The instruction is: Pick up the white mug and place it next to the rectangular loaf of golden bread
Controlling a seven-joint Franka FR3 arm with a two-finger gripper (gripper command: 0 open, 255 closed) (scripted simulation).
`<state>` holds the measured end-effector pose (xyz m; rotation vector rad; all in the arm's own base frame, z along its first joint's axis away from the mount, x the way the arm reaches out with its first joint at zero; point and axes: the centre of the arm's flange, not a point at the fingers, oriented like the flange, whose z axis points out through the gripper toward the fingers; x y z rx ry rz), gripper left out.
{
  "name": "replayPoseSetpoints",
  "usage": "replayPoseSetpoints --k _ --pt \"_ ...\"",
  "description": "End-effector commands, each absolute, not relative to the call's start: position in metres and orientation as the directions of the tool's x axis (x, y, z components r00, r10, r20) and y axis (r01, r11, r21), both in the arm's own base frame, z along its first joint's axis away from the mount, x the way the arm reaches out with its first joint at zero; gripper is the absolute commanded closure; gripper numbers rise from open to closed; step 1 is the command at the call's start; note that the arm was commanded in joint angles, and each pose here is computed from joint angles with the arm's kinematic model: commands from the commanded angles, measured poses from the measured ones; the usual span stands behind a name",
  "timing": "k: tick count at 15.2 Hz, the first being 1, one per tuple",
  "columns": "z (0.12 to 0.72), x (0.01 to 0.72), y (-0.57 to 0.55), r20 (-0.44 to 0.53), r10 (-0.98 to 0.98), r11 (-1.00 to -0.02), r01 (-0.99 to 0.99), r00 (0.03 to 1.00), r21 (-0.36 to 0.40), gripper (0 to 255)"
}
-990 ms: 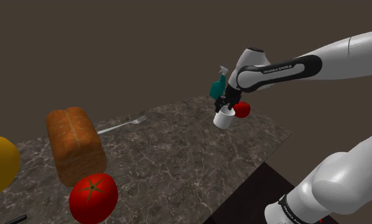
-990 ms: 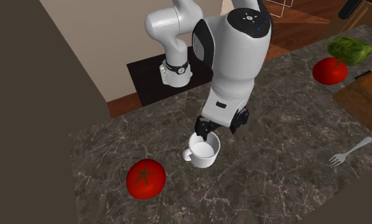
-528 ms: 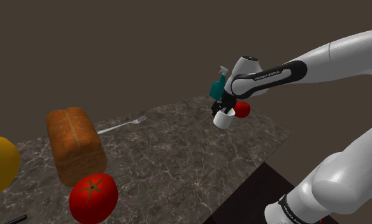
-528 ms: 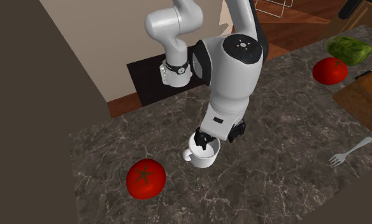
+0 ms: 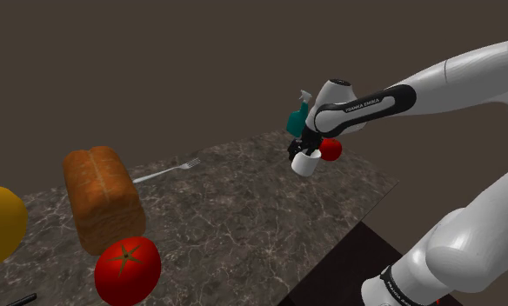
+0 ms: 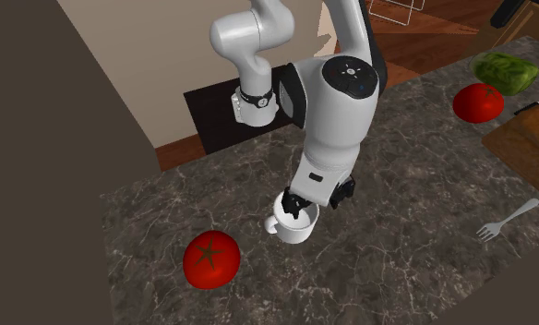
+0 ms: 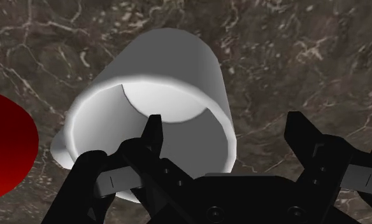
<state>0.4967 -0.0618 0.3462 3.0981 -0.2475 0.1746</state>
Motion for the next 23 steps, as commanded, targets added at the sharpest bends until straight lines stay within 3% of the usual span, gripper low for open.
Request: replayPoseSetpoints --k 1,10,23 --pt "0.346 0.497 -0.062 0.114 -0.157 -0.987 -0.160 0.981 0.020 255" --pt "0.346 0.497 -0.062 0.114 -0.157 -0.987 -0.160 0.981 0.020 255" --pt "0.415 0.497 -0.062 0.114 -0.157 -0.987 -0.160 0.981 0.020 255"
